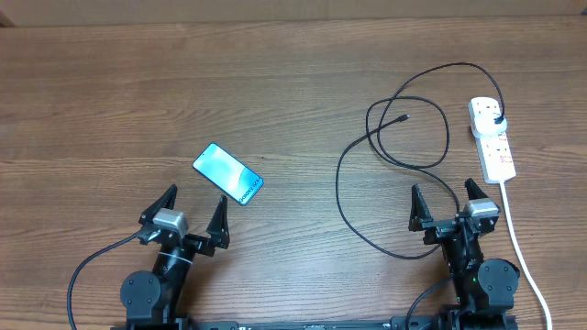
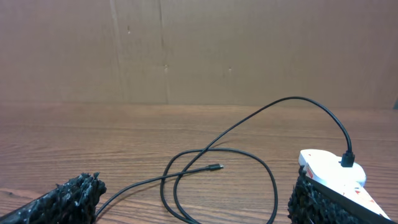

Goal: Plug charger to phone and switch on socket
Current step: 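Move the left gripper over the smartphone and lower onto it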

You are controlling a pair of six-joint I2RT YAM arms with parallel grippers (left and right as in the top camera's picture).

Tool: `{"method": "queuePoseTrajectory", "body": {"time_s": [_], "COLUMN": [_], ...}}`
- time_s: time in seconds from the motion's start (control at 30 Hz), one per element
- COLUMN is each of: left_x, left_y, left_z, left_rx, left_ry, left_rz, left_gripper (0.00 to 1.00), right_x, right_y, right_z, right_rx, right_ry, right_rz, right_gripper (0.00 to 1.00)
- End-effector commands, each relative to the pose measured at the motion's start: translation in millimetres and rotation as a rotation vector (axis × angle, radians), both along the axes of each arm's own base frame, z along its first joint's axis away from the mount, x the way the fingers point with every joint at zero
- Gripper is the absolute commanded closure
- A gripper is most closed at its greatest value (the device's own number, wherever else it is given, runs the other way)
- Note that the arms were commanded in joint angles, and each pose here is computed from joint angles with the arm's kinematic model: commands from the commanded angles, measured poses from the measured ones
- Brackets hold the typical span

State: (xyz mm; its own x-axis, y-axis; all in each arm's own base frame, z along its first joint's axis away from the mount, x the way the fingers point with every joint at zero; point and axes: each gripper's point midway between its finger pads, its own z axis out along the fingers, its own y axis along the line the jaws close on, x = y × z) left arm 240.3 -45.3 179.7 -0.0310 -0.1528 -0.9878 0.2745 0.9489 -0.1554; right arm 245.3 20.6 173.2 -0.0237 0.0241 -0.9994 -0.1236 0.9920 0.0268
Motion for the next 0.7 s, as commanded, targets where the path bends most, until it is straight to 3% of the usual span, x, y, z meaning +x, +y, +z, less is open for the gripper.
{"method": "queuePoseTrajectory", "body": {"time_s": [0.0,0.23,0.43,0.67], "left_x": [-9,-13,7,46], "left_y": [-6,11,9,6], "left_z": [38,82,126,152], "left_rx": [-0.022,-0.027,-0.027,-0.031], "left_ry": [-0.070,-0.066,-0.011,0.225], "left_rz": [-0.036,0.065,0.048,0.028], "left_gripper": [0.00,0.00,0.00,0.00], "right_x": [0,0,0,0], "right_y": [-1,-1,-1,-1], "right_z": [-1,-1,-1,-1], "right_rx": [-0.005,-0.004,-0.004,-0.004], "right_ry": [-0.007,-0.007,-0.007,-0.007], "right_rz": [-0.006,-0.006,-0.006,-0.006], "right_gripper": [0.00,0.00,0.00,0.00]}}
